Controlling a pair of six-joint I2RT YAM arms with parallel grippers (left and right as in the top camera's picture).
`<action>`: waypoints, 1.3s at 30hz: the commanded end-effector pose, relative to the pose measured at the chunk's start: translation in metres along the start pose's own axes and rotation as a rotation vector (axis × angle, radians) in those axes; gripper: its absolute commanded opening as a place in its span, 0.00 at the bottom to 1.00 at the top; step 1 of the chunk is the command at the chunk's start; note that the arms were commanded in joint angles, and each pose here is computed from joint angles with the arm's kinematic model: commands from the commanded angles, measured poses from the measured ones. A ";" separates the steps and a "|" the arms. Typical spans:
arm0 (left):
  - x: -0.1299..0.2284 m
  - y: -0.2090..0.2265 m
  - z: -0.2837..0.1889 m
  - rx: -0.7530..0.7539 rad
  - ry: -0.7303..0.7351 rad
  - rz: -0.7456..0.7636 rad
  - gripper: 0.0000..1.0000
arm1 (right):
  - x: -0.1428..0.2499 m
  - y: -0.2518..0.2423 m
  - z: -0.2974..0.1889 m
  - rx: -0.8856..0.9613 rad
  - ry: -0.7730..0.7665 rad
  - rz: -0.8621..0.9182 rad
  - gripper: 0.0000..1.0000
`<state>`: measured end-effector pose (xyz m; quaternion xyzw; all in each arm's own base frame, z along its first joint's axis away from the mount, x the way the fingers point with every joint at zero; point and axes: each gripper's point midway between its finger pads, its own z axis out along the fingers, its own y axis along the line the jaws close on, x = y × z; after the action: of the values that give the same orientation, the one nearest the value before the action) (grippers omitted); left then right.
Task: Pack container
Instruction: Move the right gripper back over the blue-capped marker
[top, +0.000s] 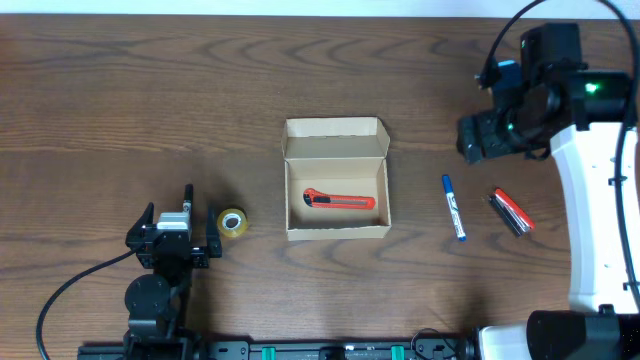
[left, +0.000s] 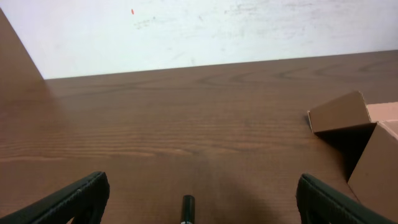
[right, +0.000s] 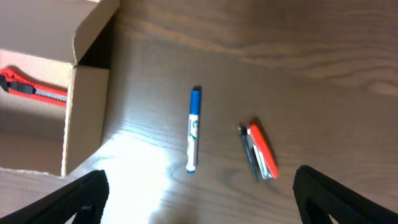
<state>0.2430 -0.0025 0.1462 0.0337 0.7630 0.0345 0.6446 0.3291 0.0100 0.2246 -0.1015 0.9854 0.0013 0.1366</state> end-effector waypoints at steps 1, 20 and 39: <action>0.018 0.002 0.003 -0.018 0.041 -0.006 0.95 | 0.026 0.010 0.036 -0.060 0.094 0.008 0.91; 0.018 0.002 0.003 -0.018 0.041 -0.006 0.95 | 0.081 0.013 0.149 -0.085 0.152 -0.131 0.90; 0.018 0.002 0.003 -0.017 0.041 -0.006 0.95 | 0.101 -0.015 0.172 0.005 0.164 -0.097 0.89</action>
<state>0.2430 -0.0025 0.1462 0.0337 0.7630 0.0345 0.6446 0.2882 -0.0118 0.0355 -0.1491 0.9868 -0.0028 0.0635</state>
